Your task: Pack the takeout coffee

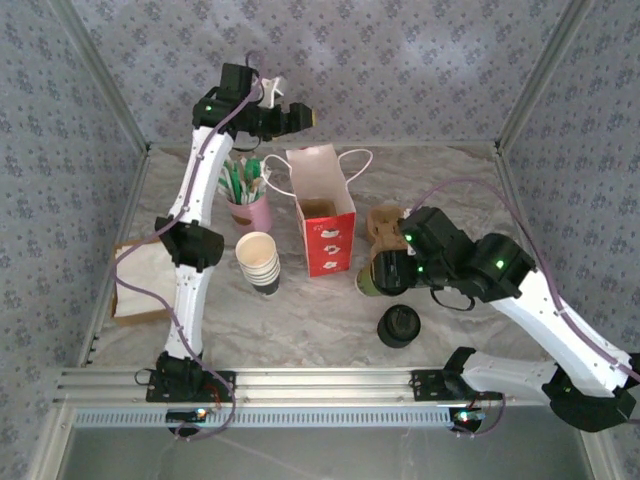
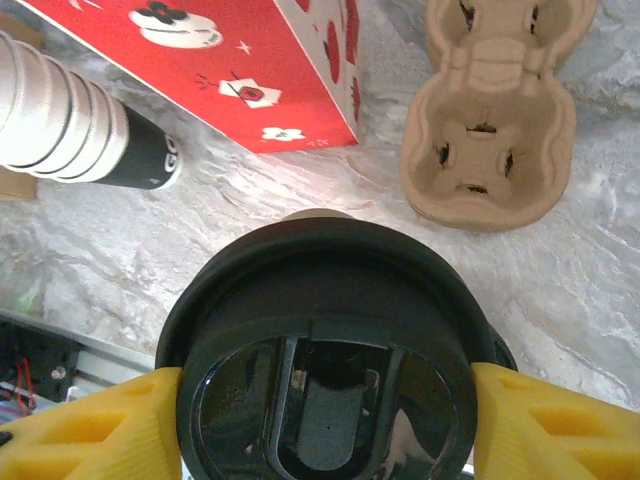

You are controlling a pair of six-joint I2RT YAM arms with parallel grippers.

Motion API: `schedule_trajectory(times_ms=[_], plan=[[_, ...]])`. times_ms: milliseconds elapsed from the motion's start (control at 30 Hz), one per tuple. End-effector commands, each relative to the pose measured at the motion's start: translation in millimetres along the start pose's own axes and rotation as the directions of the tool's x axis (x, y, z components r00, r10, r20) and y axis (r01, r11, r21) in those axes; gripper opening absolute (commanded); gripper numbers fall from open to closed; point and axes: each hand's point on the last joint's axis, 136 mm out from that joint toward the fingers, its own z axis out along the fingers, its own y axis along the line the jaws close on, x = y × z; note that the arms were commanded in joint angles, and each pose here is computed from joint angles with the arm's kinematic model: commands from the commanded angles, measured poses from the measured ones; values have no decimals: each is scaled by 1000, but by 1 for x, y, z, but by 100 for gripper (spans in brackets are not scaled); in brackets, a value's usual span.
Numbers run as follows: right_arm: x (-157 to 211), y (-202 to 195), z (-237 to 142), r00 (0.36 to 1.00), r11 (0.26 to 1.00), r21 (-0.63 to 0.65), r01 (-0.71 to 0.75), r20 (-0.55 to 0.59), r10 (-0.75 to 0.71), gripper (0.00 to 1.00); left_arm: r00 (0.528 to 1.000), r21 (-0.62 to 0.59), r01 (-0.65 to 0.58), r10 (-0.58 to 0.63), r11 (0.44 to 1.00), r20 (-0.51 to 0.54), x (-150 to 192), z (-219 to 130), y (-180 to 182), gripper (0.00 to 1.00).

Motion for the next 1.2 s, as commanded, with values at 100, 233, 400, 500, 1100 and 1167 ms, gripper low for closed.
schedule_trajectory(times_ms=[100, 233, 400, 500, 1100, 1167], plan=[[-10, 8, -32, 997, 996, -64, 63, 44, -60, 66, 997, 173, -12, 25, 985, -75, 19, -4, -52, 95], [-19, 18, -43, 995, 991, -110, 72, 74, -64, 65, 990, 174, -34, 57, 984, -129, 39, 0, -62, 95], [-31, 33, -56, 993, 982, -170, 82, 102, -65, 65, 983, 171, -45, 75, 984, -170, 57, 1, -71, 95], [-35, 40, -63, 991, 976, -197, 92, 116, -70, 65, 981, 178, -50, 82, 983, -177, 65, 0, -76, 95], [-58, 61, -94, 980, 953, -271, 134, 177, -88, 65, 971, 267, -71, 127, 961, -201, 121, 2, -113, 96], [-62, 60, -94, 980, 957, -257, 136, 179, -91, 65, 970, 285, -75, 136, 956, -202, 125, 3, -119, 96]])
